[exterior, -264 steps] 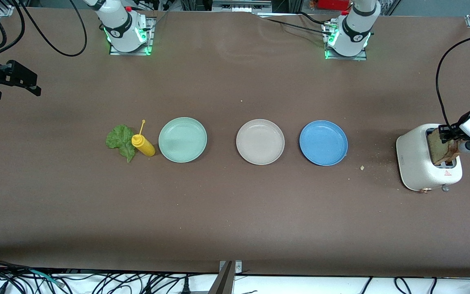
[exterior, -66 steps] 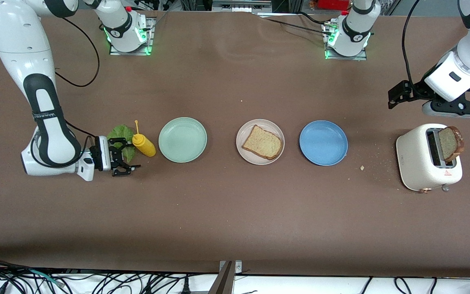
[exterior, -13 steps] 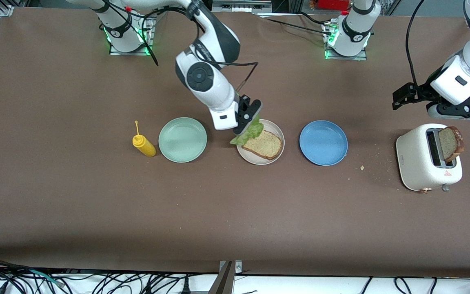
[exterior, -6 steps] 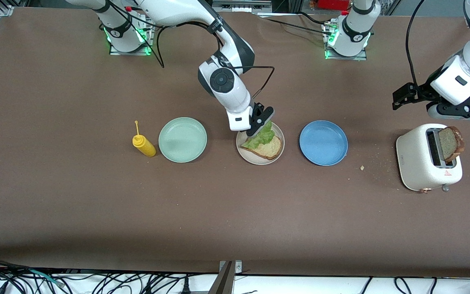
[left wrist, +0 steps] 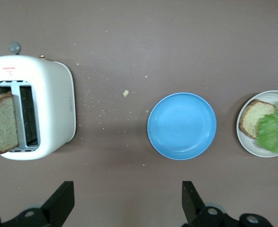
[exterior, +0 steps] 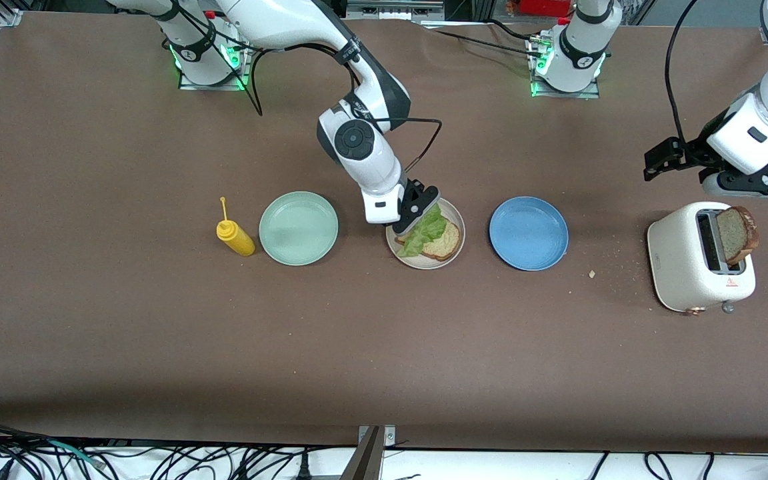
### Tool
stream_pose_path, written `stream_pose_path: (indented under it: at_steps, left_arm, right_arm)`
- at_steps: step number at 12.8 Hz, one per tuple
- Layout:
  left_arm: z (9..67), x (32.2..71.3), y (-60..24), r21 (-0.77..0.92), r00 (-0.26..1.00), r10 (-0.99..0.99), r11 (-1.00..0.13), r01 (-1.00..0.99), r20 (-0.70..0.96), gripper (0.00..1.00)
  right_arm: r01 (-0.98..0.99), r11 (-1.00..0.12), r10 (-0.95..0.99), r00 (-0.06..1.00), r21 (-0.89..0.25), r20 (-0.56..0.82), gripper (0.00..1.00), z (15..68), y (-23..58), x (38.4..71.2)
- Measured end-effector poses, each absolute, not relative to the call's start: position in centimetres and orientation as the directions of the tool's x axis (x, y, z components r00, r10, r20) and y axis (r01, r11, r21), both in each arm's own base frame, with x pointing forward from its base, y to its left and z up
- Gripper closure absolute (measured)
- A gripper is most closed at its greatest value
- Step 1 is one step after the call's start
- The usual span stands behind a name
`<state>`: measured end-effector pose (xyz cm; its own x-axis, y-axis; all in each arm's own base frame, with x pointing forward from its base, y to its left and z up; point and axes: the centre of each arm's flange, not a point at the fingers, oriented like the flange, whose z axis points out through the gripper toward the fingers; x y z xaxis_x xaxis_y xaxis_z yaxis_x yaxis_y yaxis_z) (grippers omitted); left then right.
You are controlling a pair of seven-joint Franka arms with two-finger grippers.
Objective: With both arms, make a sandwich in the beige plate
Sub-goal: 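Lower the lettuce onto the bread and open the right gripper, then withdraw the right gripper while the left gripper grasps the toaster bread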
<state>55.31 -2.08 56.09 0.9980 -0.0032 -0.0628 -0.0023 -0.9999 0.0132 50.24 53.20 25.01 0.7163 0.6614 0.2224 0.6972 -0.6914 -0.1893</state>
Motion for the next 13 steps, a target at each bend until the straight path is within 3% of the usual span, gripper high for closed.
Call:
stream_pose_path:
  at_steps: [3, 7, 9, 10, 13]
  left_arm:
    - [54.7, 55.9, 0.4, 0.014, 0.996, 0.034, -0.999, 0.035, -0.087, 0.0]
    - [53.6, 56.4, 1.8, -0.013, 0.994, 0.049, -0.999, 0.048, -0.102, 0.0]
    - [53.6, 57.0, 2.2, -0.039, 0.994, 0.049, -0.998, 0.045, -0.094, 0.0]
    - [53.4, 57.4, 2.7, -0.041, 0.994, 0.056, -0.998, 0.053, -0.094, 0.0]
    - [51.1, 58.9, 6.1, -0.033, 0.992, 0.055, -0.998, 0.052, -0.115, 0.0]
  right_arm:
    - [0.699, -0.696, 0.659, 0.713, -0.164, 0.239, 0.71, 25.5, 52.2, 51.7]
    - [0.691, -0.708, 0.66, 0.72, -0.144, 0.214, 0.28, 25.9, 50.6, 53.0]
    - [0.661, -0.741, 0.634, 0.747, -0.12, 0.201, 0.07, 28.0, 47.5, 55.1]
    - [0.635, -0.765, 0.606, 0.767, -0.107, 0.213, 0.0, 29.9, 45.1, 56.6]
    - [0.528, -0.836, 0.5, 0.845, -0.148, 0.189, 0.0, 37.3, 35.2, 60.3]
